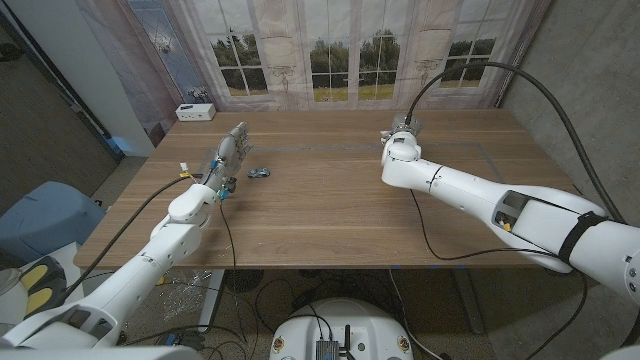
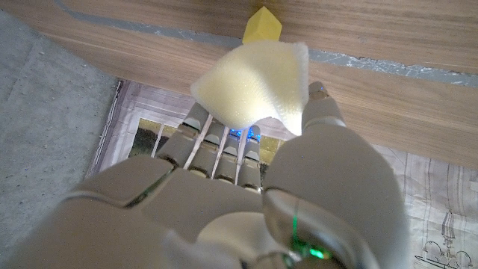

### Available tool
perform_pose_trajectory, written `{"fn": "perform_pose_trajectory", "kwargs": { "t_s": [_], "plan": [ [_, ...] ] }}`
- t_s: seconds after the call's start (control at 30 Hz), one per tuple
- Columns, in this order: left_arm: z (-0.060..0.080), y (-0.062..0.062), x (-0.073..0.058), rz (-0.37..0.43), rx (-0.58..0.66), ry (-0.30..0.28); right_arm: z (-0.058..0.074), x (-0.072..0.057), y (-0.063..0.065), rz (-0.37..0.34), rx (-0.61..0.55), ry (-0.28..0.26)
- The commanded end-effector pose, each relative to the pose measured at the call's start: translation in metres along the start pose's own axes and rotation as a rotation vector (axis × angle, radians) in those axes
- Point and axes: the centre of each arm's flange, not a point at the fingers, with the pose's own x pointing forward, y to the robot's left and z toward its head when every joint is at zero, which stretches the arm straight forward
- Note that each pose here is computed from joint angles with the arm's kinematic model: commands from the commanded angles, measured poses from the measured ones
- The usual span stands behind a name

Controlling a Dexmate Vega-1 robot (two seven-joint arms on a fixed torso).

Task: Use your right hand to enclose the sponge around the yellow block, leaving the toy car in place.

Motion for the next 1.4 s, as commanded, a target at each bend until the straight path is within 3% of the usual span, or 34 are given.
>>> {"fn": "perform_pose_trajectory", "kwargs": {
  "t_s": [0.03,0.63,1.07,1.4],
  "plan": [
    [0.002,0.002,-0.006,0.003,0.007,0.005,0.003,0.013,0.012,0.052,-0.017,0.023],
    [0.003,0.006,-0.003,0.005,0.011,0.011,0.003,0.028,0.026,0.119,-0.068,0.094],
    [0.004,0.002,0.005,-0.010,0.013,0.012,-0.010,0.030,0.029,0.184,-0.063,0.138],
    [0.004,0.000,0.009,-0.017,0.013,0.015,-0.020,0.027,0.027,0.173,-0.008,0.139]
  ]
}}
